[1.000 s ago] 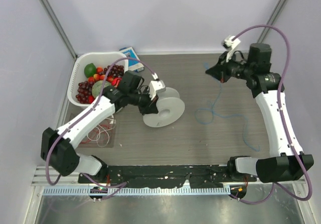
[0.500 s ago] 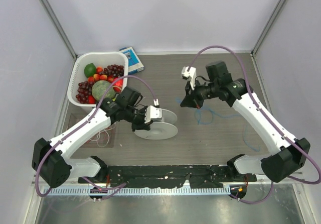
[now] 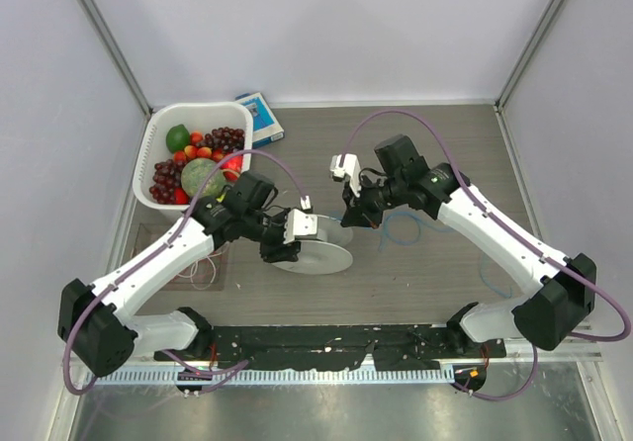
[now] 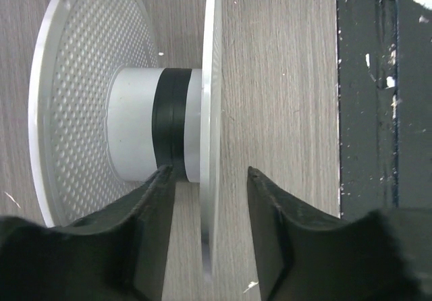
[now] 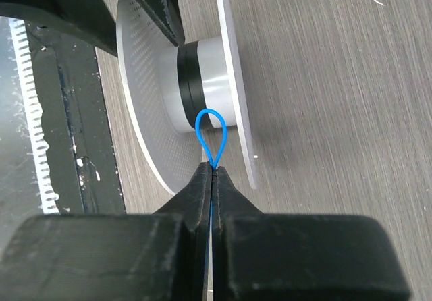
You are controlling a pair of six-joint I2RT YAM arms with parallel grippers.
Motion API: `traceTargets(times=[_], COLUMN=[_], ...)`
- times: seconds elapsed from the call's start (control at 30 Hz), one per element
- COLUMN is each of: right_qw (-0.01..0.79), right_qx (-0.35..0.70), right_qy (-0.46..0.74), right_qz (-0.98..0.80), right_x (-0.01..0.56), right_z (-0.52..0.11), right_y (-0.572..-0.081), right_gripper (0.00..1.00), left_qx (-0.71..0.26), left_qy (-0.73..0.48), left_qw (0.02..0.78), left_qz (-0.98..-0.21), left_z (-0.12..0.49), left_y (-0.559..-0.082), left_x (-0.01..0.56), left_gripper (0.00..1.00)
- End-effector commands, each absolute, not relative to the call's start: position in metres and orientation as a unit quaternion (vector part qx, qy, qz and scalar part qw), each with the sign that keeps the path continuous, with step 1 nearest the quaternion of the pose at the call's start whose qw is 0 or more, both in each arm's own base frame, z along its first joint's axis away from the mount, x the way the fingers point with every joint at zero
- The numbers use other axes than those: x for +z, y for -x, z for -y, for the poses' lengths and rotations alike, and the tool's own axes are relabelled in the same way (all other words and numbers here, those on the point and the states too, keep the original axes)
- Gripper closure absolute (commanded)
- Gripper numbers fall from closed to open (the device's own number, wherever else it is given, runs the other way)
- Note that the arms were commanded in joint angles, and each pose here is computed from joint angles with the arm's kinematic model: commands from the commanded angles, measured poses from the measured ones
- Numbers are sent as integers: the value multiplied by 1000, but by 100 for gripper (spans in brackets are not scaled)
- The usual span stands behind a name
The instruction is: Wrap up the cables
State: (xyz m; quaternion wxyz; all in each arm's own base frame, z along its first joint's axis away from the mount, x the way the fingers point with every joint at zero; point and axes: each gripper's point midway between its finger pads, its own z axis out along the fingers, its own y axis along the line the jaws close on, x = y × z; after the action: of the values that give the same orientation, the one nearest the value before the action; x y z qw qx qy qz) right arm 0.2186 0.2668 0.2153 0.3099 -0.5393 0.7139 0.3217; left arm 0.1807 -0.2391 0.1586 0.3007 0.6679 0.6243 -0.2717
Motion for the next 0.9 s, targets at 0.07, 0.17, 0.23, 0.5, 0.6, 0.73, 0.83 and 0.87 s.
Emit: traceTargets(times=[0.07, 0.17, 0.23, 0.5, 0.6, 0.73, 0.83, 0.87], right_qw=[342, 351, 349, 322, 317, 325, 323, 323], right_qx=[294, 288, 291, 273, 264, 248, 244, 241], right_qy=[574, 580, 583, 620, 615, 612, 611, 610], right_qz=[-683, -676, -673, -662, -671, -677, -681, -682], right_x=[221, 227, 230, 215, 207, 203, 198, 197], right_z=[-275, -276, -277, -290, -290, -290, -291, -291], right_y=[-226, -229, -225, -206, -210, -218, -221, -223], right_gripper=[99, 99, 99, 99, 99, 99, 99, 99], left_qx=[-310, -324, -319, -291, -294, -310, -323, -329], left_qy=[-636, -626, -602, -508, -504, -501, -506, -518], left_qw=[351, 368, 382, 465, 490, 500, 486, 481], left_qz=[-613, -606, -624, -664, -648, -635, -635, -626], left_z=[244, 234, 225, 214, 217, 222, 229, 232], left_y=[-167, -157, -161, -212, -224, -237, -244, -244], left_x=[213, 244, 255, 264, 261, 252, 246, 245], left_gripper=[37, 30, 25, 19, 30, 29, 29, 29])
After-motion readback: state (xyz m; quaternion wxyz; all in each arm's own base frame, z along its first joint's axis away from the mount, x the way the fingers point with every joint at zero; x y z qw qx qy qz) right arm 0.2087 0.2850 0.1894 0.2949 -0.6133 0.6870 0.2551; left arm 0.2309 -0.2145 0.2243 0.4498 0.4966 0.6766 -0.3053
